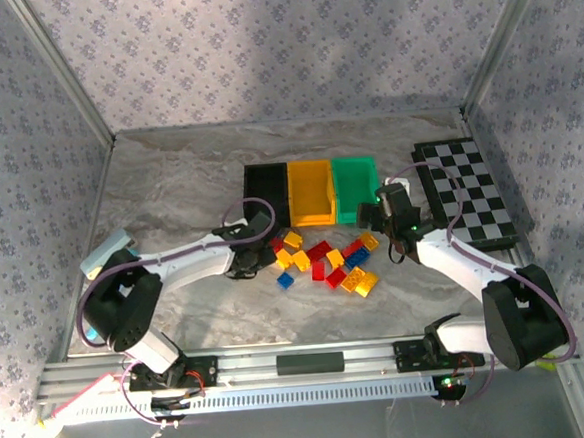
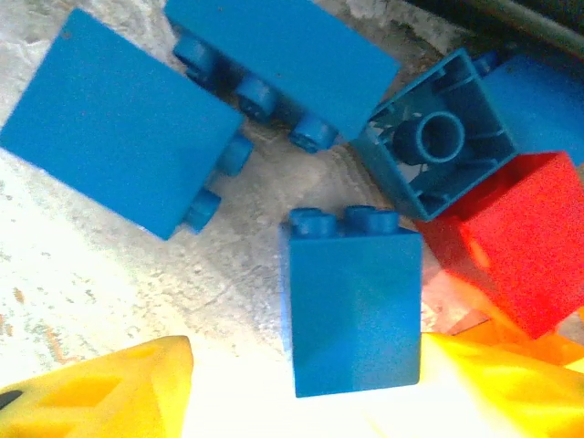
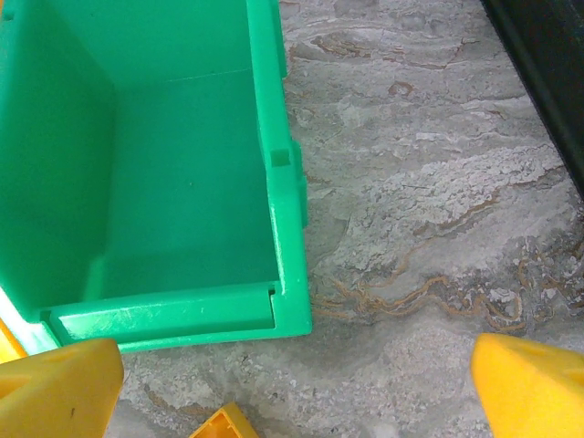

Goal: Sort the legos into containers by color
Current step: Pick up the lego from the center of the table.

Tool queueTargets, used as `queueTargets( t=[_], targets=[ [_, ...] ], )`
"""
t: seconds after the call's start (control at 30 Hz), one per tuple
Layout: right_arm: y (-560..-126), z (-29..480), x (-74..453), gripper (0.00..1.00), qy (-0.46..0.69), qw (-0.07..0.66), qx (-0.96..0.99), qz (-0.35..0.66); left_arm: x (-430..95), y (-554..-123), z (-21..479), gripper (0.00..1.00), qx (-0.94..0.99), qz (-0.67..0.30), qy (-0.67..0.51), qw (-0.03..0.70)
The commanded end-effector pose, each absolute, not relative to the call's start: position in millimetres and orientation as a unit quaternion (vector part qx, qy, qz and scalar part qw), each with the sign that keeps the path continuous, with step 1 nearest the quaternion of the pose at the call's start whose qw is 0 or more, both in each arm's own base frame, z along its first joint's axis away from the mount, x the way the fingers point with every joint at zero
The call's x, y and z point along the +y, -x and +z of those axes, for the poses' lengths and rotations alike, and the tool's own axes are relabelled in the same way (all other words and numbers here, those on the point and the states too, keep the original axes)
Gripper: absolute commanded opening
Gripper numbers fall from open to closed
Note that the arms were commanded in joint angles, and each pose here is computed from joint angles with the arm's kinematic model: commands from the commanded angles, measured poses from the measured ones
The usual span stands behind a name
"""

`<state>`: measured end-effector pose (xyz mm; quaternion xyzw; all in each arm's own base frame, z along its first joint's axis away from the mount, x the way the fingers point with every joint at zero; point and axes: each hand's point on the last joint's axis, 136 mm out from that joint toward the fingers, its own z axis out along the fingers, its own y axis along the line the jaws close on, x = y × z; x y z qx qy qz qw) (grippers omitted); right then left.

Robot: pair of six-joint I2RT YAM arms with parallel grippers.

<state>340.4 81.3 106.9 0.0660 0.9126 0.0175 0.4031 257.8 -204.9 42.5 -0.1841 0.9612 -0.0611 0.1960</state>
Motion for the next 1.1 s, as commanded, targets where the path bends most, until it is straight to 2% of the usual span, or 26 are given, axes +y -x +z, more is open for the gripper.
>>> queueTargets(
  t=[0.0, 0.37, 0.43, 0.5, 0.67, 0.9, 1.07],
  targets=[
    [-344.5, 110.3, 83.9, 1.00, -0.060, 0.403, 0.913, 0.012, -210.7, -265.4, 61.8, 0.67, 0.953, -0.082, 0.169, 0.237],
    [-346.2, 107.2, 87.7, 1.00, -0.056, 0.399, 0.915, 0.014, -213.4, -274.1, 38.7, 0.65, 0.967, -0.042, 0.153, 0.197],
    [-345.7, 107.9, 87.3, 1.00, -0.056, 0.399, 0.915, 0.013, -214.7, -275.9, 35.5, 0.60, 0.969, -0.037, 0.147, 0.193],
    [-345.2, 109.4, 87.2, 1.00, -0.056, 0.402, 0.914, 0.014, -218.5, -277.4, 36.8, 0.44, 0.971, -0.038, 0.140, 0.189],
    [-345.1, 111.1, 86.4, 1.00, -0.057, 0.403, 0.913, 0.013, -229.8, -277.4, 52.7, 0.28, 0.972, -0.045, 0.113, 0.202],
    [-345.1, 111.1, 87.8, 1.00, -0.056, 0.403, 0.913, 0.016, -229.0, -276.3, 104.7, 0.27, 0.962, -0.036, 0.094, 0.255],
    [-345.0, 109.5, 89.7, 1.00, -0.054, 0.401, 0.914, 0.017, -219.5, -297.2, 139.6, 0.28, 0.947, -0.035, 0.090, 0.305]
  ],
)
